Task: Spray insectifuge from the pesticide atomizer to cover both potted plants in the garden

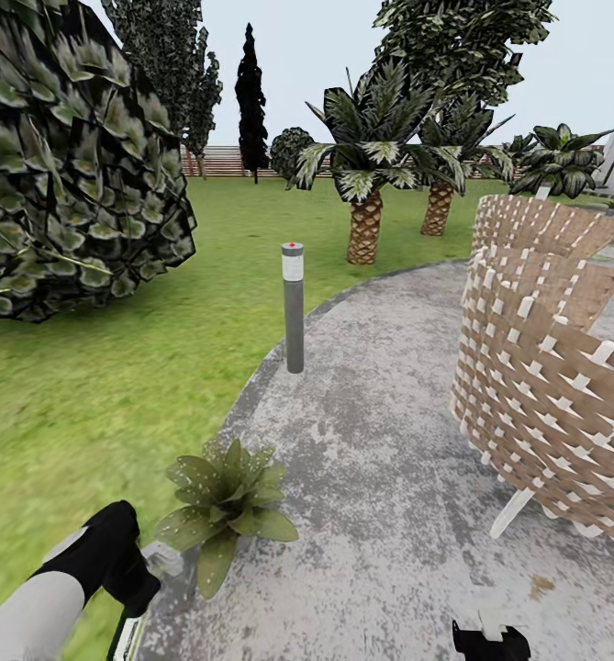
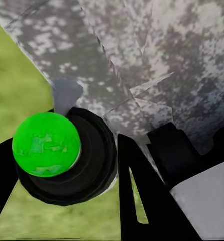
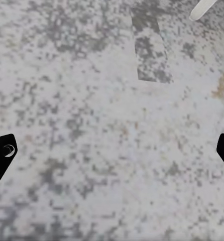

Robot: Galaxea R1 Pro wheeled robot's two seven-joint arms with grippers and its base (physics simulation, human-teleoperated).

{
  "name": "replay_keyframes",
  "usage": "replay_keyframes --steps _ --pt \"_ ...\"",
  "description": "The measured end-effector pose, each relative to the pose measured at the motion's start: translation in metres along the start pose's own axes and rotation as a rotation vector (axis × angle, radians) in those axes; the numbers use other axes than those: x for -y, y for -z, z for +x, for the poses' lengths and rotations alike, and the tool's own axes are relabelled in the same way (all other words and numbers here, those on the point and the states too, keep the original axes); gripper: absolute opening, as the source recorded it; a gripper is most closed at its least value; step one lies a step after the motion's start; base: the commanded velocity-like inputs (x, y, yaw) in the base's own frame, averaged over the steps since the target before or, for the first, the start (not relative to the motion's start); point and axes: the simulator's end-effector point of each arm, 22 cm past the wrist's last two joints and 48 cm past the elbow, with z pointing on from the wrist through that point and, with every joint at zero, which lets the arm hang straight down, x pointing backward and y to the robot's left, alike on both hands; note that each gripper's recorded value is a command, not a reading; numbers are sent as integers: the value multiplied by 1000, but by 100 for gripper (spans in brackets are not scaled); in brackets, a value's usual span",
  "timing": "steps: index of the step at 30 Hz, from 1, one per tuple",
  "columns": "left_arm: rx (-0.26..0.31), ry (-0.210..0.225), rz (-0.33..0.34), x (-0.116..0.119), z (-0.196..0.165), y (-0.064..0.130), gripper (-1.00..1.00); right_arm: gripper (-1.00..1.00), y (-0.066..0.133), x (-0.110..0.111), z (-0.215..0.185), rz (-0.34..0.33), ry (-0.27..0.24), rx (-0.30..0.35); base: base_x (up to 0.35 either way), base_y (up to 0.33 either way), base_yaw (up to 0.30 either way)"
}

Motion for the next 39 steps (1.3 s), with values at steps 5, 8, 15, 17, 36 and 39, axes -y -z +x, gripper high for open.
replay_keyframes --steps 5,8,15,17,36,39 --pt "12 19 36 -7 0 12 -100 100 0 0 0 -1 0 0 0 0 0" --pt "19 2 54 9 -10 10 -100 100 0 0 0 -1 0 -1 0 0 0" --pt "103 -30 3 7 -45 37 -100 100 0 0 0 -1 1 -1 0 0 0" --pt "106 -27 -1 4 -45 39 -100 100 0 0 0 -1 1 -1 0 0 0" --pt "100 -24 13 8 -40 33 -100 100 0 0 0 -1 1 -1 -101 -28 0" --pt "107 -25 16 10 -44 36 -100 100 0 0 0 -1 0 0 -14 -2 0"
